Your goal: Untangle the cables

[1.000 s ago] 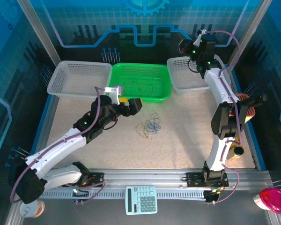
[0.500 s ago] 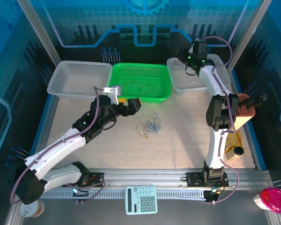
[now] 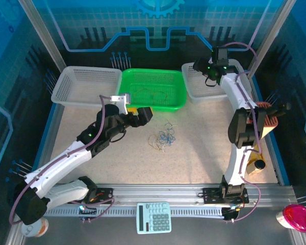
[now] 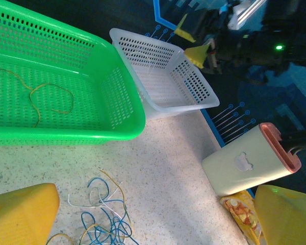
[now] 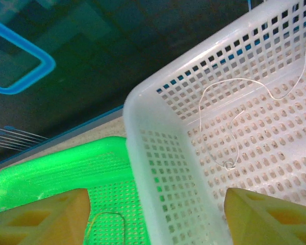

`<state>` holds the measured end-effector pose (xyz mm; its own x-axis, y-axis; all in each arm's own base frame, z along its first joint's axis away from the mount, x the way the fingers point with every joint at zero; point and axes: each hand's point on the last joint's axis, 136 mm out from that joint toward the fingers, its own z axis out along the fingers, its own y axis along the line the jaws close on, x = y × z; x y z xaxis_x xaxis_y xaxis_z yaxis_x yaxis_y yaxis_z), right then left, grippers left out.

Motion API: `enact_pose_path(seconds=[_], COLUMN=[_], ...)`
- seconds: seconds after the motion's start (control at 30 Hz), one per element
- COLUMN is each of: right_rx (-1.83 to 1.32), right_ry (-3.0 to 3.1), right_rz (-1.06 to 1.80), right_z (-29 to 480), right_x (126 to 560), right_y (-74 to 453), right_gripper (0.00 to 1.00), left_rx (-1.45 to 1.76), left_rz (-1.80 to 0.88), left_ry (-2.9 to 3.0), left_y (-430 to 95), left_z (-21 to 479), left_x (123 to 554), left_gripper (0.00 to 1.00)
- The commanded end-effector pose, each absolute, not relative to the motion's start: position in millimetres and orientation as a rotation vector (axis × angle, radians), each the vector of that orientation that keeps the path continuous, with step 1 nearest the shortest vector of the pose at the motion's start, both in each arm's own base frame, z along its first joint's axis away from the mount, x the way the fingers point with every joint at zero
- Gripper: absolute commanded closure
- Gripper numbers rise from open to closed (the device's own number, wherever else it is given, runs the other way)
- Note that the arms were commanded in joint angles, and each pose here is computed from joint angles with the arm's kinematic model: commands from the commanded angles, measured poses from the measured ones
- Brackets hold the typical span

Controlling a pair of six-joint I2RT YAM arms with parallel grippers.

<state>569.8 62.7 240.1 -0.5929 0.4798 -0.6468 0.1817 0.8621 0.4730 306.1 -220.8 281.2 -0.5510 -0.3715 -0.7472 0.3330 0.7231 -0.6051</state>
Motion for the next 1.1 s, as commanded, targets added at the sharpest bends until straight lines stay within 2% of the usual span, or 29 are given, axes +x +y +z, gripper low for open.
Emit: enact_pose_path(seconds=[0.0,0.3,0.43,0.73,0.93,1.07], right_rx=[0.426,0.289,0.213,0.117,0.16,0.204], right_ry=[2.097,2.014,2.025,2.213,2.366,2.458], right_rz=[0.513,0.618,0.646,0.631,0.548,0.516], right_z=[292,329,319,219,145,112], right_x=[548,466,425,348,331,332], right_y=[74,122,145,177,165,166], right_gripper=[0.29,0.3,0.3,0.3,0.35,0.43], left_rx=[-0.028,-0.01,-0.017,-0.051,-0.056,-0.058], left_rz=[-0.926,-0.875,-0.873,-0.837,-0.84,-0.827], left_ry=[1.946,2.06,2.105,2.211,2.244,2.25], left_y=[-217,-217,-218,-214,-217,-216], left_z=[289,255,238,196,184,181], left_x=[301,299,298,294,294,294], left_gripper=[0.01,0.01,0.01,0.01,0.01,0.01])
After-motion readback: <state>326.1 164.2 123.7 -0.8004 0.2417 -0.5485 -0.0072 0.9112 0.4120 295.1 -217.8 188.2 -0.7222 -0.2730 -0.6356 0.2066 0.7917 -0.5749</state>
